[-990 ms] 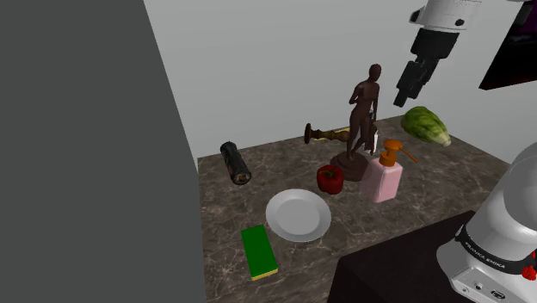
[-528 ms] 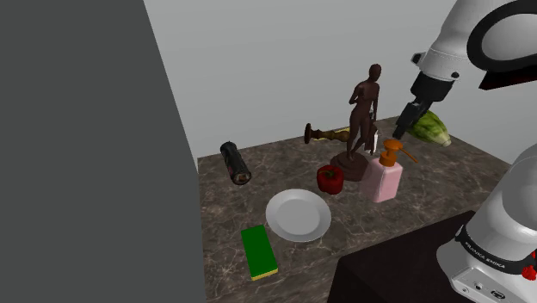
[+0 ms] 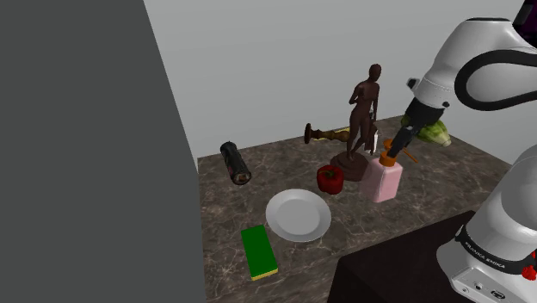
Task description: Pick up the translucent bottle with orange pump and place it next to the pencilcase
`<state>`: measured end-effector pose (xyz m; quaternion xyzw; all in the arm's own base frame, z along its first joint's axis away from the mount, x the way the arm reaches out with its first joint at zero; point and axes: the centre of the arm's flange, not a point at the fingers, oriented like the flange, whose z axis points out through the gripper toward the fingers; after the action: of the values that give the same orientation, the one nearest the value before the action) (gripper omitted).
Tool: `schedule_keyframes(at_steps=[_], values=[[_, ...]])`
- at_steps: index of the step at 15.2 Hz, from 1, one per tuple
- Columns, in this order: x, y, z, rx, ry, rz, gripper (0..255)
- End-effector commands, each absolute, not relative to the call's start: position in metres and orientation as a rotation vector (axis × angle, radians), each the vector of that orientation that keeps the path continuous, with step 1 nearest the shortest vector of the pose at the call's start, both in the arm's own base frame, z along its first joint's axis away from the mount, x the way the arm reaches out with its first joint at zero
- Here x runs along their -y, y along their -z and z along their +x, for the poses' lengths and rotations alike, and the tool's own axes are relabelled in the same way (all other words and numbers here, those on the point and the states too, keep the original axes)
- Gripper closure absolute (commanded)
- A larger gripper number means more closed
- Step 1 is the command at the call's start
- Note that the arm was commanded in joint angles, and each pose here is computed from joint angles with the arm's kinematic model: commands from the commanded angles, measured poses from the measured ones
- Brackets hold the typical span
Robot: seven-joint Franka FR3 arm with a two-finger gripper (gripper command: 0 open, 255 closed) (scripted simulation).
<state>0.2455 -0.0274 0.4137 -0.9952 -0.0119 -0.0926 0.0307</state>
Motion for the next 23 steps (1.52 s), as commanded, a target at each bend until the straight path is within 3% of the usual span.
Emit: schedule_keyframes(at_steps=[1, 10, 11, 23], values=[[0.027, -0.403, 0.247, 0.037, 0.287, -3.067, 0], [0.027, -0.4, 0.248, 0.037, 0.287, -3.067, 0], [0.027, -0.4, 0.248, 0.037, 0.287, -3.067, 255], [0.027, -0.415, 0.248, 0.037, 0.287, -3.067, 255]])
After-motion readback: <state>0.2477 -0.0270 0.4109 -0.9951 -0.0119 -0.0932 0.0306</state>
